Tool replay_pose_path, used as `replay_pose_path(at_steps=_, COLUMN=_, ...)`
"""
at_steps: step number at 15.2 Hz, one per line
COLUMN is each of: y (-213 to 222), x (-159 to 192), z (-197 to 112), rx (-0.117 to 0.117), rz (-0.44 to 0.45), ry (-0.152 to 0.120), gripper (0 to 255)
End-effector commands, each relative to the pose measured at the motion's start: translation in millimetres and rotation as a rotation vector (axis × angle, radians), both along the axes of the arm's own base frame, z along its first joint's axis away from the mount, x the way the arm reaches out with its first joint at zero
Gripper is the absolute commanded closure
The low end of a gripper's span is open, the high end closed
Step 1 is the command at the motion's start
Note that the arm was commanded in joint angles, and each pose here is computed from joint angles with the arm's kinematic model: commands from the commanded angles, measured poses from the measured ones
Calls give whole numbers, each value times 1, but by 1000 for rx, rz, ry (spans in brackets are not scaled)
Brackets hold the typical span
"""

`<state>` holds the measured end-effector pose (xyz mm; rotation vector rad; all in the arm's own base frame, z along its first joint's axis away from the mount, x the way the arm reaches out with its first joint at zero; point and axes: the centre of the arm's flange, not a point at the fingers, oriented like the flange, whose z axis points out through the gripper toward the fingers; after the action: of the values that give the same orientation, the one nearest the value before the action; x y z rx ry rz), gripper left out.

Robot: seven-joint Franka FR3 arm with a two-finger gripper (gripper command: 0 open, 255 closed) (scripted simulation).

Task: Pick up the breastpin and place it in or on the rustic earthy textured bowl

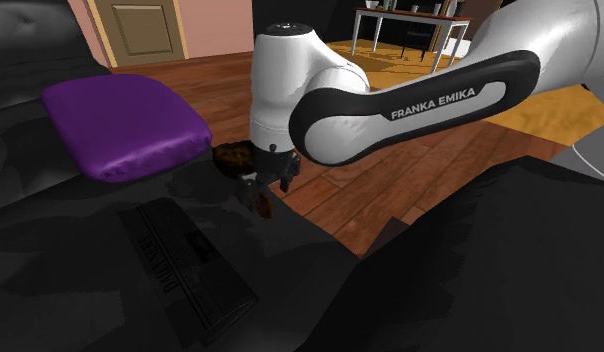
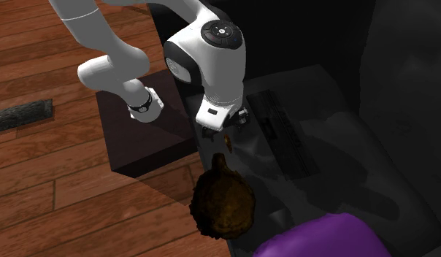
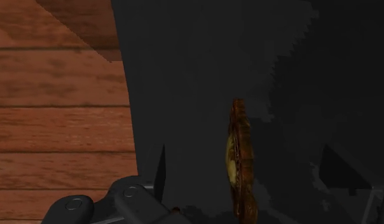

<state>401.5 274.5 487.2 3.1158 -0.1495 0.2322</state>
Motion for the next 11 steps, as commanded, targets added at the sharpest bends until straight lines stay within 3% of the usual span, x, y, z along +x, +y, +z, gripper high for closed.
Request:
replay_pose_path(at_steps=1, y=0, x=1, z=-9, rx=0, rz=0, ry=-1, gripper=0)
replay_pose_path(at_steps=8, y=0, x=1, z=-9, rx=0, rz=0, ry=0, gripper=0)
replay_pose_path(at_steps=9, y=0, x=1, z=-9, rx=0, rz=0, ry=0, gripper=255)
replay_pose_path(at_steps=11, y=0, x=1, z=-9, rx=0, rz=0, ry=0, gripper=255)
